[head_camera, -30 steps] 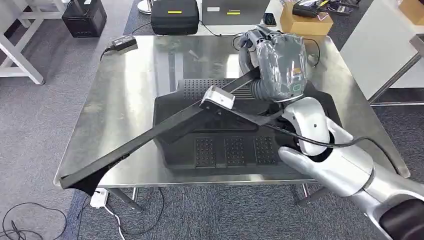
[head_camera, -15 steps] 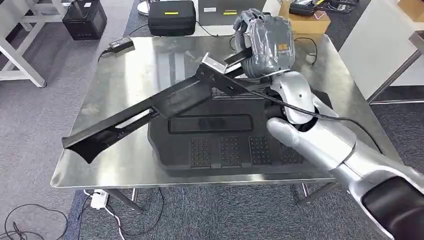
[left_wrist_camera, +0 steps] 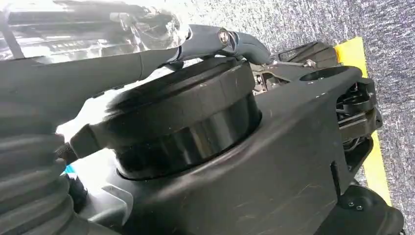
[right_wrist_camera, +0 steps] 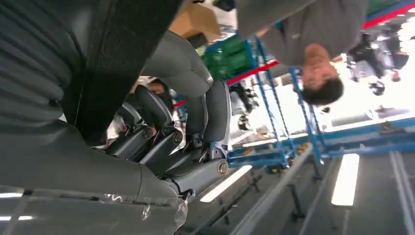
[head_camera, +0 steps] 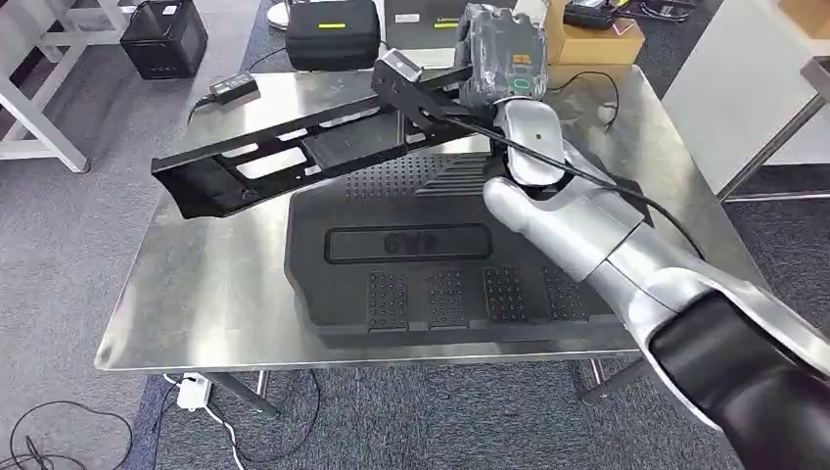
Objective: Take the parts from the cabinet and place them on the table.
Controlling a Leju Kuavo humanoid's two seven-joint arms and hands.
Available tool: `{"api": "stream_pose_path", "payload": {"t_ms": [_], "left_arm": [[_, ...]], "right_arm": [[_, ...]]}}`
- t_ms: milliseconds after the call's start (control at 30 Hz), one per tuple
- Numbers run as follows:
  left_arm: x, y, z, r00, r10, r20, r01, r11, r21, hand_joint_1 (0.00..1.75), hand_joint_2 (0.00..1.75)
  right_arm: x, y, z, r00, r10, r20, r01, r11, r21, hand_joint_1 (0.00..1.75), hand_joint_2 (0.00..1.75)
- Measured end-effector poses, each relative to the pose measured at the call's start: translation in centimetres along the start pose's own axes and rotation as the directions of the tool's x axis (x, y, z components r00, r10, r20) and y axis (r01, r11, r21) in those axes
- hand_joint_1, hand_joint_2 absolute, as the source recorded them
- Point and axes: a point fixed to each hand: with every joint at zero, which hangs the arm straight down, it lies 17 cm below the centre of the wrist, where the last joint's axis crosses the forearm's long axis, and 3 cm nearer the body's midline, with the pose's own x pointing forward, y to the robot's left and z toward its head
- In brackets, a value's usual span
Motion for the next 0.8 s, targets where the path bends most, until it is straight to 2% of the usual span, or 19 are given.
{"api": "stream_pose_path", "payload": {"t_ms": [400,633,800], "left_arm": [[0.0,-0.3,0.0,1.0,-0.014,0.002,0.014,1.0,-0.006,0.0,1.75],[0.3,0.7,0.7,0.999,-0.033,0.038,0.037,0.992,-0.118,0.0,1.75],[0.3,1.1,0.9,0.998,-0.042,0.042,0.047,0.99,-0.132,0.0,1.75]], "right_arm": [[-3.8,3.3,-0.2,0.985,0.092,-0.143,-0.078,0.992,0.097,1.75,1.75],[-5.9,5.1,0.4,0.967,0.158,-0.201,-0.127,0.979,0.159,1.75,1.75],[-6.4,5.8,0.7,0.961,0.185,-0.203,-0.149,0.972,0.18,1.75,1.75]]}}
